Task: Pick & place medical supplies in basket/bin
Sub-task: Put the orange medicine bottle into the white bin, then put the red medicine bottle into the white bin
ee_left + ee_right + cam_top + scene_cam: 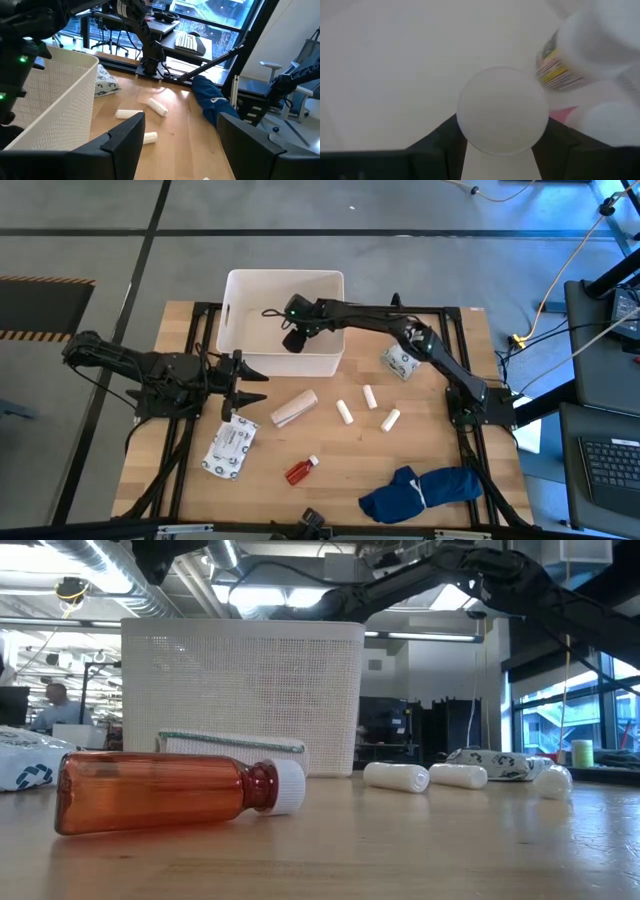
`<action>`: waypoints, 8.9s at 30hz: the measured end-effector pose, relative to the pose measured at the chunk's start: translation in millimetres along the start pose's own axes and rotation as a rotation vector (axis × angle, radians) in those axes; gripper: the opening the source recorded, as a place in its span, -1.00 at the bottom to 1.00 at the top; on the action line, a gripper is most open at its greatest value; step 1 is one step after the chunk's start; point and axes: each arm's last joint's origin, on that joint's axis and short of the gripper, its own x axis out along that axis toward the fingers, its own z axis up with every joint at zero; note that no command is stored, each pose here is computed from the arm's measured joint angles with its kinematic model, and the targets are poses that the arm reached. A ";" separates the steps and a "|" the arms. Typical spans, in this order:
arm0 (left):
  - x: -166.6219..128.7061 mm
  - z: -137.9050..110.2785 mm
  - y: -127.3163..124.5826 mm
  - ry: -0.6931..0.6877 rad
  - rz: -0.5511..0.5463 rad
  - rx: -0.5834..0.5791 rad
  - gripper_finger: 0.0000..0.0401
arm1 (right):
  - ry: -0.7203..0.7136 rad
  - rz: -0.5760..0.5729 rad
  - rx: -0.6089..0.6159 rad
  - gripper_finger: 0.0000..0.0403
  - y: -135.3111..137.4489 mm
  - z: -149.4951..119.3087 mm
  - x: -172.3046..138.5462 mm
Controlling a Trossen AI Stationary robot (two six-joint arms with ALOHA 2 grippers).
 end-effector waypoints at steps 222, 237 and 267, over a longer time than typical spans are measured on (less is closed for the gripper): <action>-0.1 -1.0 -2.7 0.030 -0.093 0.003 0.21 | -0.009 0.070 0.004 0.73 0.4 -23.0 -12.8; -0.1 -1.0 -2.7 0.030 -0.093 0.003 0.21 | -0.119 0.097 0.020 0.88 6.6 22.6 -61.3; 5.1 -13.1 -24.1 0.108 -0.260 0.128 0.18 | -0.022 0.297 -0.313 0.88 220.2 -93.1 -280.1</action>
